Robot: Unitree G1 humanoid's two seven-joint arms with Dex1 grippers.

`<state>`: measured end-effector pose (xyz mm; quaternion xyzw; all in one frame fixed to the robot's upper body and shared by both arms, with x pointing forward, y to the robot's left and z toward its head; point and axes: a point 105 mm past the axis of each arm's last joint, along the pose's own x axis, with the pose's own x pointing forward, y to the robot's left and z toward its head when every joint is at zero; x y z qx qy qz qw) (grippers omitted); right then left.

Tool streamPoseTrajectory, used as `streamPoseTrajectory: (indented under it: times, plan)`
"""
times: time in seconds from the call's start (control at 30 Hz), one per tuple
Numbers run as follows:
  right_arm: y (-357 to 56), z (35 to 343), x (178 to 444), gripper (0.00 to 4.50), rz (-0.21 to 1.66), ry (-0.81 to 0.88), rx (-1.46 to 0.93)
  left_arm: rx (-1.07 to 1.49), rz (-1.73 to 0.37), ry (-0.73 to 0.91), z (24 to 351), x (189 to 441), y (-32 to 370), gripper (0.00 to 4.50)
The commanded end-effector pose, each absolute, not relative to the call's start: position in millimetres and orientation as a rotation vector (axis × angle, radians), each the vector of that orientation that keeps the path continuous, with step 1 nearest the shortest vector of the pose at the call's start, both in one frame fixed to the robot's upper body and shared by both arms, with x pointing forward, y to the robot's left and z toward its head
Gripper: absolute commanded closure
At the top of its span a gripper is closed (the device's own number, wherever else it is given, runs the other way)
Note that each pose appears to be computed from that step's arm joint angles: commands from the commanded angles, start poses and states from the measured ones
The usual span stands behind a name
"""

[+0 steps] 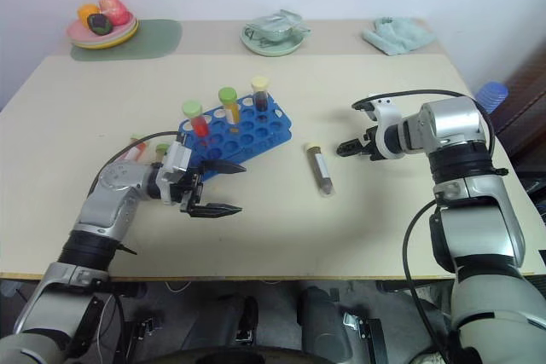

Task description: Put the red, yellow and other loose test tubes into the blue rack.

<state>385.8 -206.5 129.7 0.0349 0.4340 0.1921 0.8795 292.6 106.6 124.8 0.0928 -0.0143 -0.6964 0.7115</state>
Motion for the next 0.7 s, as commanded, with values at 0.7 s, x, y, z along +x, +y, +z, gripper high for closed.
streamPoseTrajectory:
  times: [0.7]
  plan:
    - [-96,133,333,0.32,0.832,0.836,-0.127,0.230,-1.505,0.033,121,292,131,0.19]
